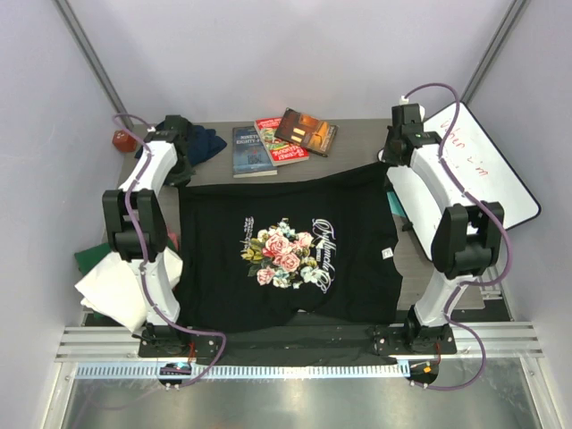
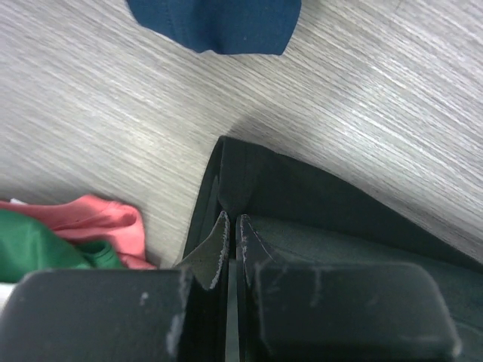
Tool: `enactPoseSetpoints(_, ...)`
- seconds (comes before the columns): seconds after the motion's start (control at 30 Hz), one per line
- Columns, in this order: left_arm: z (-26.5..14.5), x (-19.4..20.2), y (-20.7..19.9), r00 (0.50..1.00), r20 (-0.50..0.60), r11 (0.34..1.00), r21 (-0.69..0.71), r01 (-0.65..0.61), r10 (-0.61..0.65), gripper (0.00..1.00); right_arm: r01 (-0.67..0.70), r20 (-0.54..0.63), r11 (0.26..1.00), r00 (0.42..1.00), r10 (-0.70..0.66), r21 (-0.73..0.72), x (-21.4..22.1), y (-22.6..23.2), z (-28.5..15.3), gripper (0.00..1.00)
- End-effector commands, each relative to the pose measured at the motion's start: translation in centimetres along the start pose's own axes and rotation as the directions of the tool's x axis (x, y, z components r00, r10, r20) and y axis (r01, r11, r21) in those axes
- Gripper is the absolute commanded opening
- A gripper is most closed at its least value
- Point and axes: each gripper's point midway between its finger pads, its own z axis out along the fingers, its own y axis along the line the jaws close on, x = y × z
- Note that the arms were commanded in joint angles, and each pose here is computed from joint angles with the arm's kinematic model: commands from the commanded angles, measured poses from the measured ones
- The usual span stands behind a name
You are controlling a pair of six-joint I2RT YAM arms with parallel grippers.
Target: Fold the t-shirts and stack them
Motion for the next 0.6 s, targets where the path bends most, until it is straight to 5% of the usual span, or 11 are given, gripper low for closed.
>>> enactPoseSetpoints(0.0, -2.7, -1.3, 1.7, 0.997, 0.076, 0.999, -0.033, 0.012, -0.009, 0.0, -0.055, 0.132, 0.998, 0.99, 0.059, -0.033, -3.3, -0.5, -4.8, 0.01)
enactPoseSetpoints(0.57, -3.8, 2.0, 1.7, 0.998, -0.019, 0.996, -0.055, -0.069, 0.068, 0.0, -0.073, 0.09, 0.993, 0.993, 0.081, -0.092, 0.1, -1.1, -8.9, 0.01)
